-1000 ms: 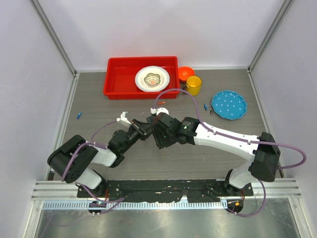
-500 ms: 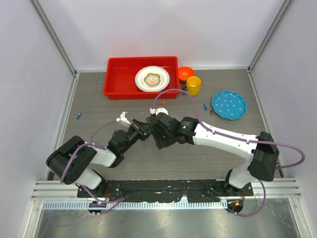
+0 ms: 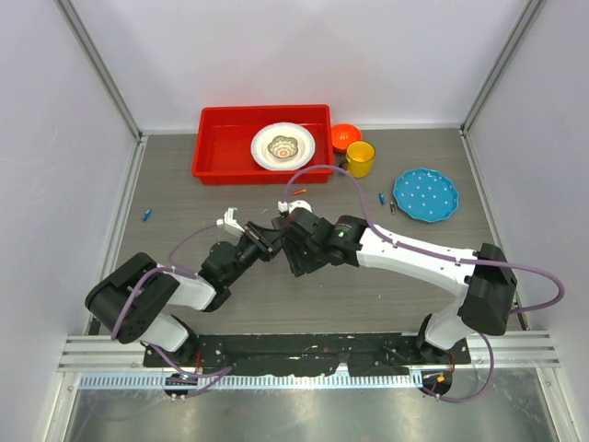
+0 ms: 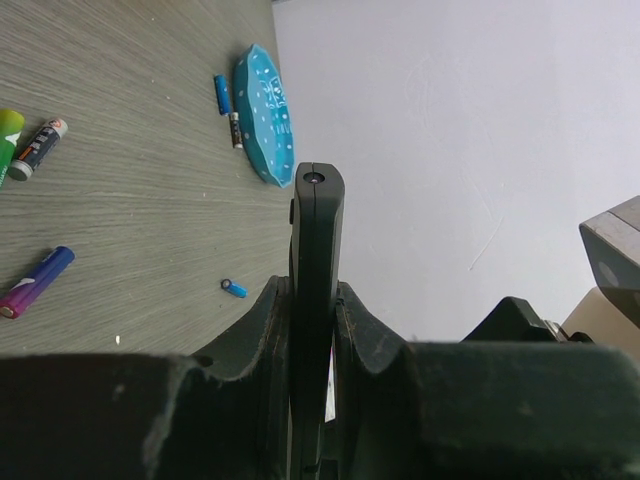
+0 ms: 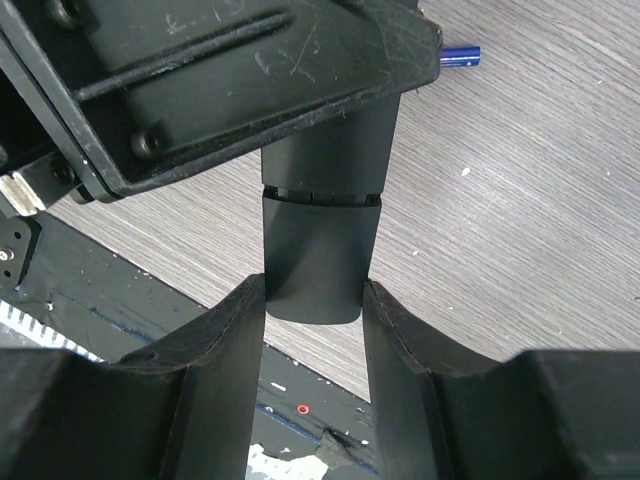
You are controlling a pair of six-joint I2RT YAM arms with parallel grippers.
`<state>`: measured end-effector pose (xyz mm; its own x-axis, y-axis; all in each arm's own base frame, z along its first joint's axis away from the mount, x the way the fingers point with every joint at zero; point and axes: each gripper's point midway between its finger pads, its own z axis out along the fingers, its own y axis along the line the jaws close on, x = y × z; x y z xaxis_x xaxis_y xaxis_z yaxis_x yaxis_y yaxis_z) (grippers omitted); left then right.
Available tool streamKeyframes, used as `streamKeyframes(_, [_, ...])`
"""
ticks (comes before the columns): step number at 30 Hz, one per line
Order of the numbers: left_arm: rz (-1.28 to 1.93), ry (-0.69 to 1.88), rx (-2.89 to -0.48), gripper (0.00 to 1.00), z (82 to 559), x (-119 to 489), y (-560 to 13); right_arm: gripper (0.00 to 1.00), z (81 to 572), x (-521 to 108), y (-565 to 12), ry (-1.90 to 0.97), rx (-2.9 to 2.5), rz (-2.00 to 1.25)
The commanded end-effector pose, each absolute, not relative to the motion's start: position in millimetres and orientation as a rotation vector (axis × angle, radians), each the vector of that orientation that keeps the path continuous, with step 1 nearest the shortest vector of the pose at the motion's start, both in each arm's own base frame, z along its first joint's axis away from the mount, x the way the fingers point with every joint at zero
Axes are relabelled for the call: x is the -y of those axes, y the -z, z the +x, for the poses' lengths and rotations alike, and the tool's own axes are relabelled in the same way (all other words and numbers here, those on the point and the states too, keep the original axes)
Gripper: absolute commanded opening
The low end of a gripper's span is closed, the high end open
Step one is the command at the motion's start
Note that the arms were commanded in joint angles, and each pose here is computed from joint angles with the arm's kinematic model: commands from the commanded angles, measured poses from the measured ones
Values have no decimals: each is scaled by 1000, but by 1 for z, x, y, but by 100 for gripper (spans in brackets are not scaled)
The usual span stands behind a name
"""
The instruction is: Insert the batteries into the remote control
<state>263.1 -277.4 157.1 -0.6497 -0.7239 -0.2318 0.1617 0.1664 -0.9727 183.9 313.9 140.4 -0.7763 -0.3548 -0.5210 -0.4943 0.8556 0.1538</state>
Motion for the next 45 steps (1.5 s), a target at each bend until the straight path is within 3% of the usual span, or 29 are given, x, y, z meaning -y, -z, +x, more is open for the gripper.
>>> streamKeyframes(1, [-376,1834,-1388,0,237,279,-251,33,207,-315,-151,-354,-2489,-569])
streamKeyframes(45, [-332,1879,-1413,0,225,297,-252,32,247,-312,-167,-359,-2427,-466])
